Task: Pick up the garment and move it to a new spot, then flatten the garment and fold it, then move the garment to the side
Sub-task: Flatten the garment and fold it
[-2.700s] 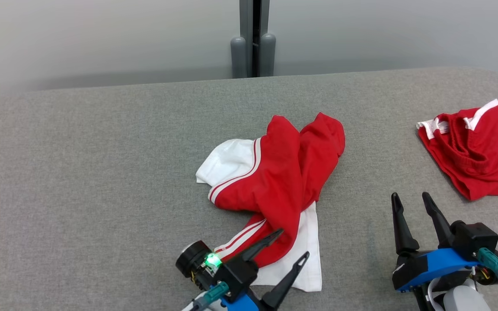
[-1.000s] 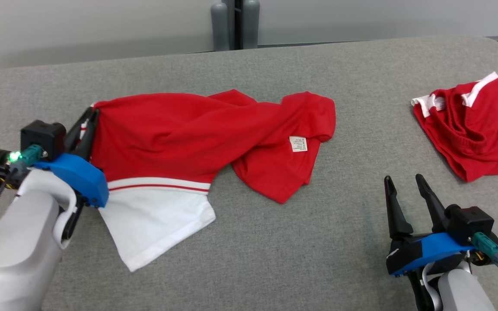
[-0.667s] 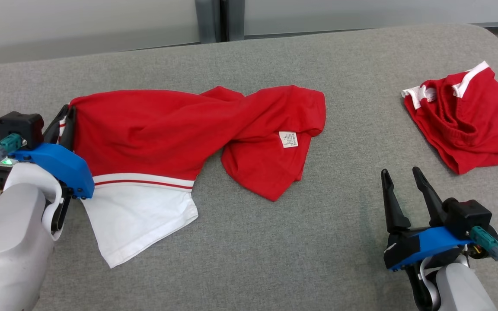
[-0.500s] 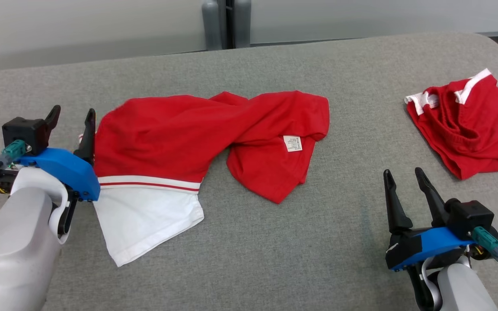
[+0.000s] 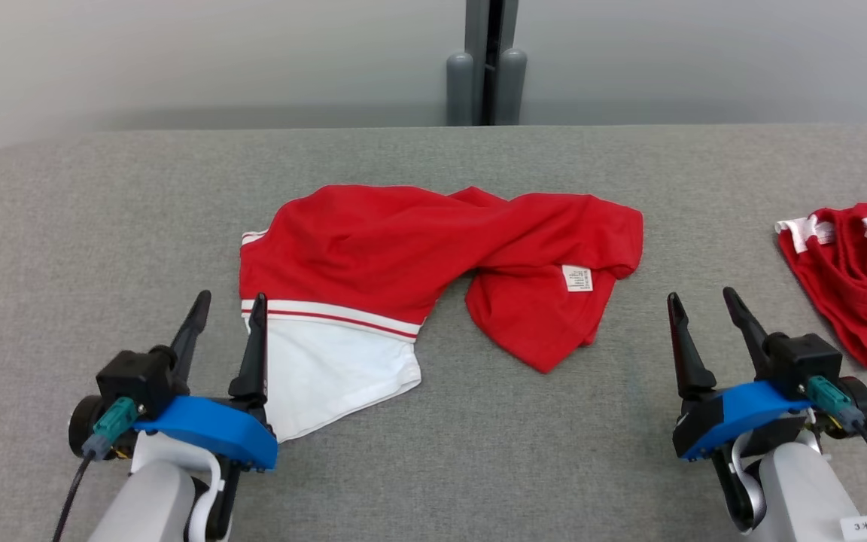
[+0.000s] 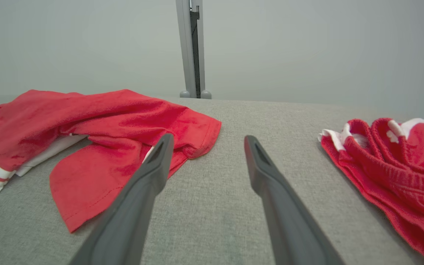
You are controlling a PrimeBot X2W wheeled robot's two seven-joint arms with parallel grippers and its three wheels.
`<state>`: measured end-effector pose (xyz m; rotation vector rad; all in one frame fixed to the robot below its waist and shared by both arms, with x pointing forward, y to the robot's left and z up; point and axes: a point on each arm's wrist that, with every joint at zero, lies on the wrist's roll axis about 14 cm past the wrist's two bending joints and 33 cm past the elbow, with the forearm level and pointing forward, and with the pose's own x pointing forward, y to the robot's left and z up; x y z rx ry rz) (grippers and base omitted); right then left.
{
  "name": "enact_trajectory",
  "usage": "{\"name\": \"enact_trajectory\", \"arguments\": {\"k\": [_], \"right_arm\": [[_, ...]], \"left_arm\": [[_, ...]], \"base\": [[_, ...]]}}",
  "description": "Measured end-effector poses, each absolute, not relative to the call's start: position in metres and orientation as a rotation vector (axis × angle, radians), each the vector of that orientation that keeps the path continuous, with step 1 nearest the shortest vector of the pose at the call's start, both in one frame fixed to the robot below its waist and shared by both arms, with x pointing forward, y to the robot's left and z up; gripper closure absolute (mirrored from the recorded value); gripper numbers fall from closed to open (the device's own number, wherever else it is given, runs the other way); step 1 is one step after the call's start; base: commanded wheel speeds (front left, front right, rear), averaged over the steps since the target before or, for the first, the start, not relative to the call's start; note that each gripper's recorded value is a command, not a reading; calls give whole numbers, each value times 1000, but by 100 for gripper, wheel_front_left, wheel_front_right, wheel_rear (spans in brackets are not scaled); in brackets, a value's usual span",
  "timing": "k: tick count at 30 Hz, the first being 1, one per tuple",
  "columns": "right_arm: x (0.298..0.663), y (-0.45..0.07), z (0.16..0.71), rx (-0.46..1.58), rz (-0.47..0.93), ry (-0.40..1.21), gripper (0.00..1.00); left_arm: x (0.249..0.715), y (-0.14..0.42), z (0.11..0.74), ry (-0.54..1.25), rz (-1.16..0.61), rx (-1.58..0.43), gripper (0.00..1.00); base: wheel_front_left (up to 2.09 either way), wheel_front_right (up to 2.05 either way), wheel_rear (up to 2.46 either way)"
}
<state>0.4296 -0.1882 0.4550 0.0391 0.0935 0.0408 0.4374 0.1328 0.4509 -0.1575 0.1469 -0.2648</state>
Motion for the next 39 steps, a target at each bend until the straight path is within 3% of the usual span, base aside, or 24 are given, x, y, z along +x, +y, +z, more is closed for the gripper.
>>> {"name": "enact_trajectory", "arguments": {"k": [9, 21, 23, 25, 26, 39], "right_arm": [[473, -168, 427, -67, 105, 228, 0], [504, -166, 383, -125, 102, 372, 0], [506, -166, 380, -131, 103, 383, 51], [508, -166, 377, -133, 102, 387, 73], [510, -167, 379, -136, 100, 380, 98], [509, -194, 423, -198, 48, 231, 100]], "left_arm": [[412, 147, 447, 129, -127, -271, 0], [403, 175, 431, 155, -47, -238, 0], [403, 177, 429, 161, -41, -235, 0], [403, 176, 427, 166, -43, -235, 0], [404, 176, 425, 169, -42, -236, 0], [411, 154, 424, 172, -103, -241, 0]], "base": [[0, 0, 0], [0, 0, 0], [0, 0, 0], [0, 0, 0], [0, 0, 0], [0, 0, 0]]}}
